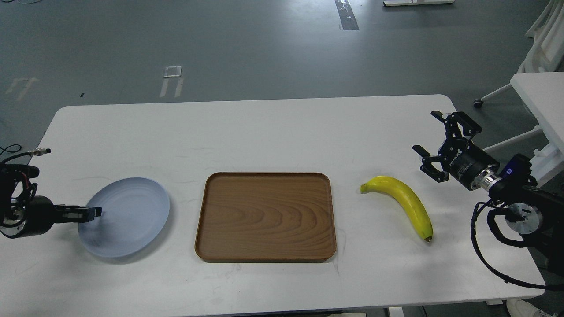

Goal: Place banana on plate with both arms
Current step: 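Grasp the plate rim with the left gripper and lift it, then carry the plate over the wooden tray and lower it down, then release the plate and raise the left gripper away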

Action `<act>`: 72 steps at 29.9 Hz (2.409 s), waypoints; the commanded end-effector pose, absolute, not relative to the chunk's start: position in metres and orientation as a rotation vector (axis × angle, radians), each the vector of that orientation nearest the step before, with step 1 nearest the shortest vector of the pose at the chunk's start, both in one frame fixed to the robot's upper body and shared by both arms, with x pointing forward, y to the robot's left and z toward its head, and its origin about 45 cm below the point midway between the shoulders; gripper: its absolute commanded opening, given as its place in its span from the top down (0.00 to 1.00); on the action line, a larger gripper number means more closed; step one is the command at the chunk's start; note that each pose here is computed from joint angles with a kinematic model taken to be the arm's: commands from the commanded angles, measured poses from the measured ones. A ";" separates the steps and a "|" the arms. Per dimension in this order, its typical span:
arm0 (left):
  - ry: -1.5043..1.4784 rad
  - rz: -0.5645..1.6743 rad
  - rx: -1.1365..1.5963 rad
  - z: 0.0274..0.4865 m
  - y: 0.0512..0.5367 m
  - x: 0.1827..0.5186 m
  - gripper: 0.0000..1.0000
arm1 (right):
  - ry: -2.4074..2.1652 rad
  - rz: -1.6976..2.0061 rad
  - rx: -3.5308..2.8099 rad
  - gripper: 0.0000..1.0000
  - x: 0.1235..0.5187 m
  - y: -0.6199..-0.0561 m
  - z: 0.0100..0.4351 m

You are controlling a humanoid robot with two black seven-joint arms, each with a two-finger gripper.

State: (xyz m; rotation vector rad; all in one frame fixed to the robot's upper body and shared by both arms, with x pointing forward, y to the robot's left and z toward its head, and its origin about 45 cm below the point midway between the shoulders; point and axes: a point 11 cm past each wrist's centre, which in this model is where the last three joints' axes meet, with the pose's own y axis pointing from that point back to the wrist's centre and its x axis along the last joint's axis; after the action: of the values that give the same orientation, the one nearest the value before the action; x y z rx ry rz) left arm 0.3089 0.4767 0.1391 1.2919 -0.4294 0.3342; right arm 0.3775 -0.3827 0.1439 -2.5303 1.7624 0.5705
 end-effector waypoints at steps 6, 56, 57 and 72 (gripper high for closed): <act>-0.436 0.361 1.269 0.146 0.474 0.316 1.00 | 1.758 0.571 -2.531 0.00 0.378 -0.381 0.144; -0.729 -0.050 0.990 0.157 0.180 0.392 0.99 | 1.771 0.562 -2.531 0.00 0.378 -0.386 0.146; -0.729 -0.050 0.990 0.157 0.180 0.392 0.87 | 1.770 0.561 -2.529 0.00 0.378 -0.386 0.146; -0.522 0.217 0.703 0.213 0.170 0.416 0.02 | 1.767 0.560 -2.530 0.00 0.379 -0.385 0.147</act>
State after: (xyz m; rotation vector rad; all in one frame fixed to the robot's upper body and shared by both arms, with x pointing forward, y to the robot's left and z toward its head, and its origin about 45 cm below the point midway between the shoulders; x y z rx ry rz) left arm 0.4066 0.1701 0.1888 0.8505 -0.6419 0.0840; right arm 0.3784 -0.3850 0.1463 -2.5304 1.7664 0.5616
